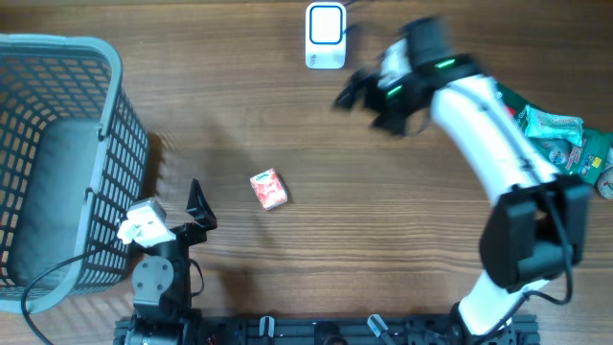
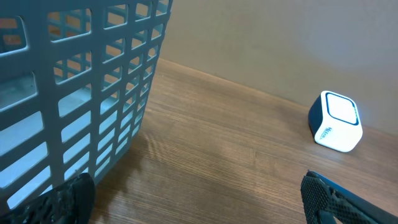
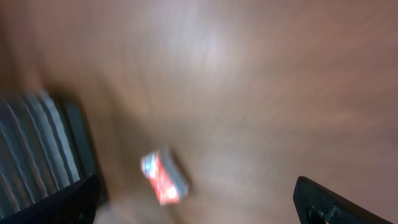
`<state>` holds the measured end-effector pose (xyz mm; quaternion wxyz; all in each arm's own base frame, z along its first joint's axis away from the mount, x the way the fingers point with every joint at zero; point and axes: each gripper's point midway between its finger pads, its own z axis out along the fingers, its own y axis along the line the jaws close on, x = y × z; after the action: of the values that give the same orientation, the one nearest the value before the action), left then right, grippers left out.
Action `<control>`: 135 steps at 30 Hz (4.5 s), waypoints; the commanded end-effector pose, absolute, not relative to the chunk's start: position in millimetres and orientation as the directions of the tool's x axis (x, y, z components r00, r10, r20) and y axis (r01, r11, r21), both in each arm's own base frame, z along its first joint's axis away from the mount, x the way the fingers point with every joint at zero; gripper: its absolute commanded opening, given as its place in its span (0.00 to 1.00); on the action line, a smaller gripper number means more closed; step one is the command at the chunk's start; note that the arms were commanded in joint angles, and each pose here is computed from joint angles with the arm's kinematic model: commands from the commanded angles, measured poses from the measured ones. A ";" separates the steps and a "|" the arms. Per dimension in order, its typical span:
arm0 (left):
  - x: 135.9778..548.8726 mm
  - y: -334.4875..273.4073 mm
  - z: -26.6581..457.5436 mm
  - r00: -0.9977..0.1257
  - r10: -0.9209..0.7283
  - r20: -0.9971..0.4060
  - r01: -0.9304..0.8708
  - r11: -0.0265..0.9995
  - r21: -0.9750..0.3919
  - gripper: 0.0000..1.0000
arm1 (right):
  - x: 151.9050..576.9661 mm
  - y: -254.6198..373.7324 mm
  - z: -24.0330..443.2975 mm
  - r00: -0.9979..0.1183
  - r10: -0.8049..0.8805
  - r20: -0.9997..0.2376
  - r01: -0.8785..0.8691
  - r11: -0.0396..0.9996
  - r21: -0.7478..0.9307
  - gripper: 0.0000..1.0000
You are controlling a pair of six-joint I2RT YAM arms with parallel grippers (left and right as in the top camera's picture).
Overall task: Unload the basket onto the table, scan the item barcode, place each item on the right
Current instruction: 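Reach the right gripper to the red Kleenex pack and grasp it, then lift the Kleenex pack with the right gripper to the scanner, then carry the Kleenex pack right and release it at the right edge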
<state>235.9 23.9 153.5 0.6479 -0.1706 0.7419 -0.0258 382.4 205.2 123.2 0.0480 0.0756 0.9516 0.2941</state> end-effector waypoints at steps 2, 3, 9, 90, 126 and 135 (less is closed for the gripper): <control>235.2 27.6 154.1 -0.090 -0.292 -0.952 -0.237 0.935 -0.264 1.00 | 312.2 271.7 82.6 -0.985 0.097 0.144 0.159 0.837 0.524 0.98; 235.2 27.6 154.2 -0.089 -0.292 -0.952 -0.237 0.935 -0.264 1.00 | 294.8 286.0 74.8 -0.979 0.104 0.176 0.180 0.848 0.498 0.90; 235.2 27.6 154.1 -0.090 -0.292 -0.952 -0.237 0.935 -0.264 1.00 | 253.1 313.7 52.1 -0.853 0.464 0.239 0.517 0.814 0.264 0.77; 235.2 27.6 154.2 -0.089 -0.292 -0.952 -0.237 0.935 -0.264 1.00 | 604.4 198.9 150.7 -0.422 0.169 -0.891 0.055 0.985 0.161 0.05; 235.2 27.6 154.1 -0.090 -0.292 -0.952 -0.237 0.935 -0.264 1.00 | 274.9 -164.5 81.0 -0.564 0.792 -0.235 0.786 0.426 -0.449 0.96; 235.2 27.6 154.1 -0.090 -0.292 -0.952 -0.237 0.935 -0.264 1.00 | 358.5 -52.8 219.1 -0.725 0.578 -0.375 0.575 0.807 0.134 1.00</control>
<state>235.9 23.9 153.5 0.6479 -0.1706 0.7419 -0.0258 347.2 -98.0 143.3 0.1049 0.3740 0.9160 -0.1005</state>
